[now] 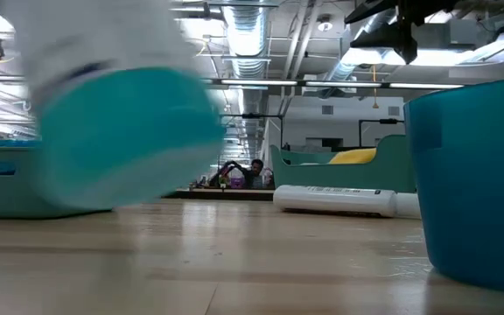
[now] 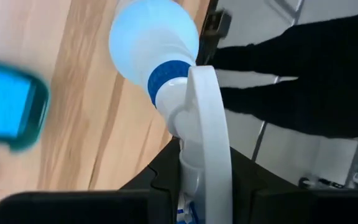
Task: Pick & Place Kitchen Items
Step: Put the blue spray bottle into the blue bin
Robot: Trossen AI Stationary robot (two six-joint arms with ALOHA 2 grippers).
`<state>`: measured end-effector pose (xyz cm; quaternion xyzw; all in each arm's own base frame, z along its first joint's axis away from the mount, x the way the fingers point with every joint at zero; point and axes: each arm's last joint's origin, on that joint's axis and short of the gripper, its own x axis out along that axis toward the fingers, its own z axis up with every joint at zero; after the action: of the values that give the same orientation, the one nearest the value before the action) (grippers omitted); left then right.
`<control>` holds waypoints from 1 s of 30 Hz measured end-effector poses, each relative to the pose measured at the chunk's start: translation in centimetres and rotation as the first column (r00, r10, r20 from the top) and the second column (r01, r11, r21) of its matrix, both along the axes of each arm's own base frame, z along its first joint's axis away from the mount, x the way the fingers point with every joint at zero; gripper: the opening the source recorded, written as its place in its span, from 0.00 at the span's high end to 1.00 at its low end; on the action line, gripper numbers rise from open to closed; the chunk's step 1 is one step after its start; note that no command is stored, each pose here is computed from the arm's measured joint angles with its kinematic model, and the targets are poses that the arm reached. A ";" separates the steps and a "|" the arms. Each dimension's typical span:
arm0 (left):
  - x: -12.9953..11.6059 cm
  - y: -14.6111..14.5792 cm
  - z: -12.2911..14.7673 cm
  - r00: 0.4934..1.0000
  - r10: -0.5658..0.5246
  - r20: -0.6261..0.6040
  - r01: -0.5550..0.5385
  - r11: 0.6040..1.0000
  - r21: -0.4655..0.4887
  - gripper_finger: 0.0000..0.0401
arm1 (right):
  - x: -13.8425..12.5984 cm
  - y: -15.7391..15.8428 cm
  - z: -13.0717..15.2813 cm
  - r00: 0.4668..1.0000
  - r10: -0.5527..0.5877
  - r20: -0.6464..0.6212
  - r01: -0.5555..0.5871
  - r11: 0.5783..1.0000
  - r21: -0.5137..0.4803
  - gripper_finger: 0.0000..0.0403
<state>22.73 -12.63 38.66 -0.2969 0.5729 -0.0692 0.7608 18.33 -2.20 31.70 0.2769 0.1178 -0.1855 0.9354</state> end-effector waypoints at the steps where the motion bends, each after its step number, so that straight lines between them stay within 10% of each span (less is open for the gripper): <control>1: 0.6 0.2 -0.2 1.000 -0.004 0.011 0.004 1.000 -0.003 0.84 | 0.0 0.1 0.0 1.000 0.004 0.000 -0.004 1.000 0.000 0.51; 30: 5.8 8.9 -0.7 0.961 0.269 -0.057 -0.268 0.963 0.031 0.82 | 0.1 0.9 0.1 0.996 0.083 -0.012 -0.084 0.995 -0.062 0.51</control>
<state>28.53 -3.73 37.96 -0.3651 0.5510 0.0501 0.7487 18.45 -1.28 31.77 0.2417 0.1278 -0.1511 0.9500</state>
